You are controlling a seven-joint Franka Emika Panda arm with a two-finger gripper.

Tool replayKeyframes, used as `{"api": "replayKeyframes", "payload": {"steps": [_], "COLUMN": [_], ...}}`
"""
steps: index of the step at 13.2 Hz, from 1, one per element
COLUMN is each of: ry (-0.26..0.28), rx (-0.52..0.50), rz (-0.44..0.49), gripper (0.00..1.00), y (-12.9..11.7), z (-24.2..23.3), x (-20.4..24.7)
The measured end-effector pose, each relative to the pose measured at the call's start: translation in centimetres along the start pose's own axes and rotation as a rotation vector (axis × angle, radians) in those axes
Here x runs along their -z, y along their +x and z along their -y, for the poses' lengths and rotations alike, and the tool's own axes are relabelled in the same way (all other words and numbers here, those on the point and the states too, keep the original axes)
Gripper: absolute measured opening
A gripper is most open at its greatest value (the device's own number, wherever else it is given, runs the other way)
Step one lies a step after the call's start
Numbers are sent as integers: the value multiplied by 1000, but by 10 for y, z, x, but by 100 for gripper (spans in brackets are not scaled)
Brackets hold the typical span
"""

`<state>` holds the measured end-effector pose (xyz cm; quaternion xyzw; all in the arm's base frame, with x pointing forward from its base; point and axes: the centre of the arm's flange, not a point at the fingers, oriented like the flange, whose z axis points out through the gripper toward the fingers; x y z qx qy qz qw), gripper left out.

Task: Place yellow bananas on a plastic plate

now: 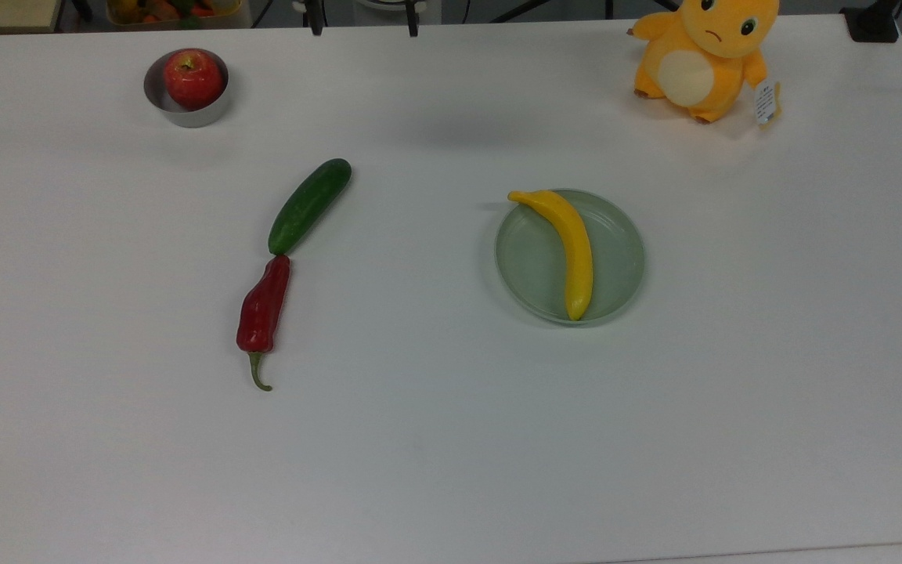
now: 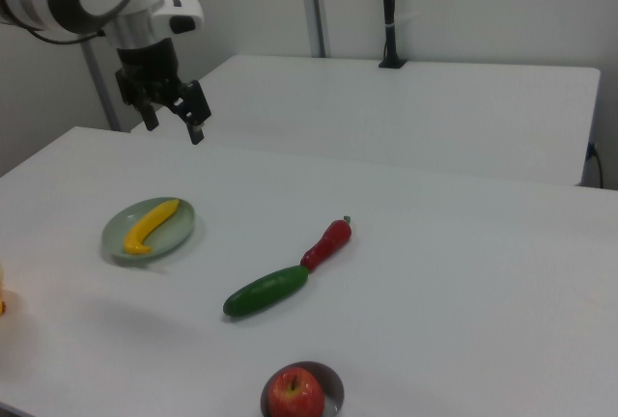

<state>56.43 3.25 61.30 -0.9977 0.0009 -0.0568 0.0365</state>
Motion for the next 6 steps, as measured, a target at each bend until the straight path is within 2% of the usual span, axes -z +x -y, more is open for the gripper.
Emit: {"api": "replayKeyframes", "payload": {"steps": [6], "ry": [-2], "rx": [39], "rz": [1], "gripper": [100], "y": [2], "z": [-7], "x": [-1]}}
